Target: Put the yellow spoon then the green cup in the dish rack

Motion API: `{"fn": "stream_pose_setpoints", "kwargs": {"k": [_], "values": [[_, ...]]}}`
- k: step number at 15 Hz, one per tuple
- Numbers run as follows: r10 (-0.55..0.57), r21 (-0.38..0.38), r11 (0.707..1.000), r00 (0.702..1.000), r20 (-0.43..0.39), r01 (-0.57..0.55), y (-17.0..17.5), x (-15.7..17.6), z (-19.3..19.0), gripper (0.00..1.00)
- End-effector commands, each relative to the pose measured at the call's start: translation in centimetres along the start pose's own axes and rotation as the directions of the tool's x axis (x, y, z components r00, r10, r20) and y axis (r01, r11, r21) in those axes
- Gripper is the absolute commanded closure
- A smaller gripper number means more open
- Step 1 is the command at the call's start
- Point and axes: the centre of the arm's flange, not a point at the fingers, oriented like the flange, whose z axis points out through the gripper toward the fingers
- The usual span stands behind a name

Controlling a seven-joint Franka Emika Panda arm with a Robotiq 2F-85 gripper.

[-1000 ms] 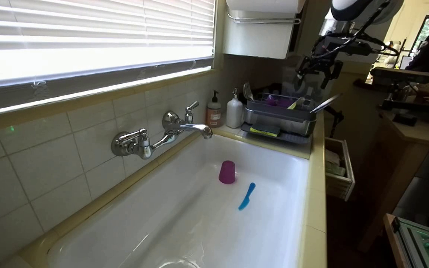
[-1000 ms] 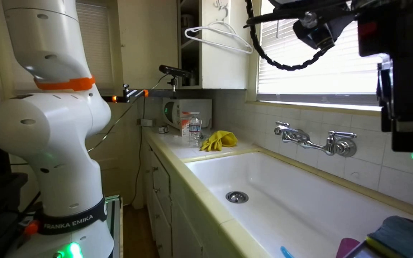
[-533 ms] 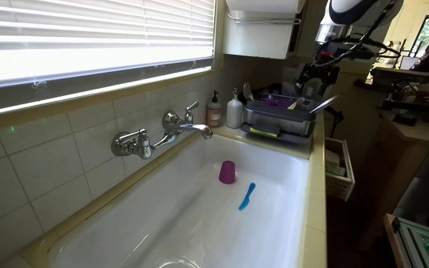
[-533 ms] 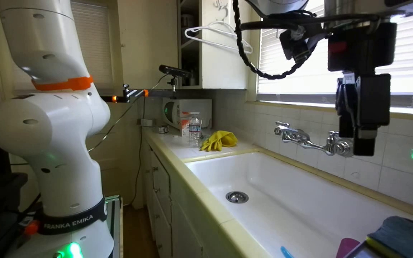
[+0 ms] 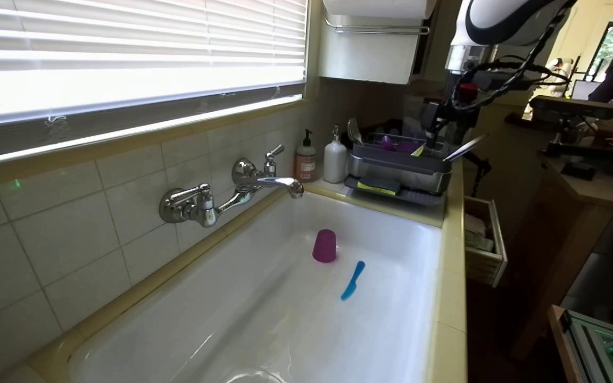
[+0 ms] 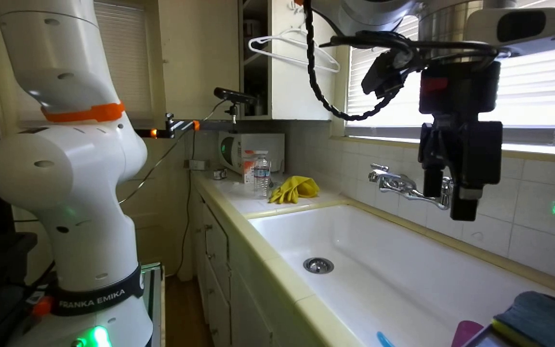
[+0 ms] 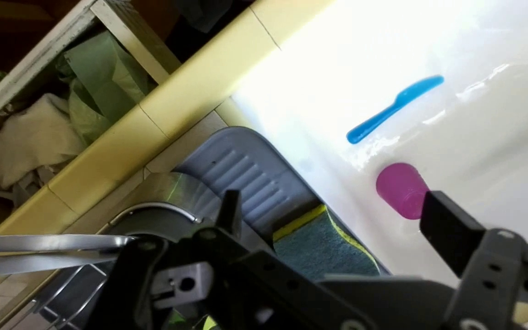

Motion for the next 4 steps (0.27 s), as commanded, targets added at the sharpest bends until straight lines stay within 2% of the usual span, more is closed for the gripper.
{"fn": "stream_pose_setpoints", "kwargs": {"k": [1,2,4], "values": [[-0.061,-0.019,0.998,0.998,0.012,0.061,-0.8,-1.8,0.3,0.0],[-0.028,-0.008,1.0,1.0,0.005,0.028,-0.5,-0.3,0.2,0.0],[-0.039,-0.012,0.999,0.999,0.008,0.039,-0.8,-0.5,0.3,0.0]]}}
